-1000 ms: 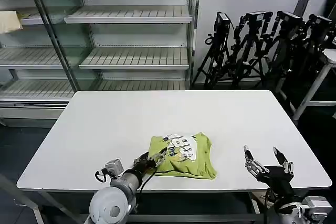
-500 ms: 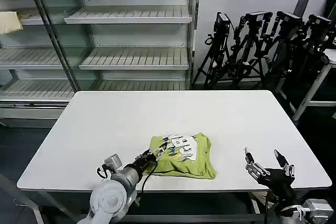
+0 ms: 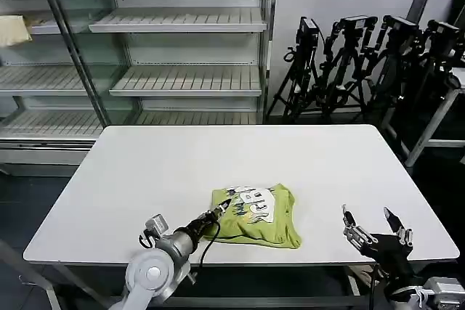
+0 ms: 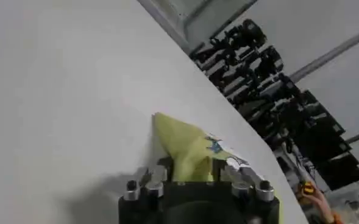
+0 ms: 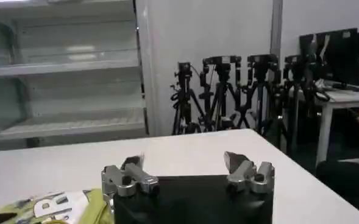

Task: Fold and organize the clothes.

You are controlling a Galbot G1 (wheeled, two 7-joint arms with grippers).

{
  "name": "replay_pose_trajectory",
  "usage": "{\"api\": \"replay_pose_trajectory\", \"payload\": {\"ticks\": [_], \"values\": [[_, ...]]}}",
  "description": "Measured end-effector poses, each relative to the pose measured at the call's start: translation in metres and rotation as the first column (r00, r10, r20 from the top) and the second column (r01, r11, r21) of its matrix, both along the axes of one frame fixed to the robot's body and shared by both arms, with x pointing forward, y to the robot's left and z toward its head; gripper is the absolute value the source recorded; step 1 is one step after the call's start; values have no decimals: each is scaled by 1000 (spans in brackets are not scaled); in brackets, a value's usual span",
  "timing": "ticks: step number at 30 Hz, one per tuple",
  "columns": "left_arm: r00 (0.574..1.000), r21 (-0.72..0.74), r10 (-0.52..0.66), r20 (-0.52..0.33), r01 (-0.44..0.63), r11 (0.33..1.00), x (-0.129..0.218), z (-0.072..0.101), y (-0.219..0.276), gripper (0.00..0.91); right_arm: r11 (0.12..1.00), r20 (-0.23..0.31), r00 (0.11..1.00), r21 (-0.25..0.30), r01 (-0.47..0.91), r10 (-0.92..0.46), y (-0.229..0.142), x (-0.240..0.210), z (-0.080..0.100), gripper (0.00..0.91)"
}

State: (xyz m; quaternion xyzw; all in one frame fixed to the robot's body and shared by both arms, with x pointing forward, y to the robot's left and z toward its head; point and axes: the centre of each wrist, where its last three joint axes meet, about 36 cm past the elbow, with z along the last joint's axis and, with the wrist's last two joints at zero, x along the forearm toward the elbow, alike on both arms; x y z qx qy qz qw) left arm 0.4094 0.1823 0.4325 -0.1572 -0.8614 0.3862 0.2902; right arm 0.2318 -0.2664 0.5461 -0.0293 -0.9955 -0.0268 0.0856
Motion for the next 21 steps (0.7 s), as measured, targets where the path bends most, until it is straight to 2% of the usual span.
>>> {"api": "replay_pose_trajectory", "payload": {"ticks": [21], "values": [[997,-179,68,-26,-71,981,0,1,18,40,1000,9,1000,-6,11,-11,-2,-2,4,907]]}}
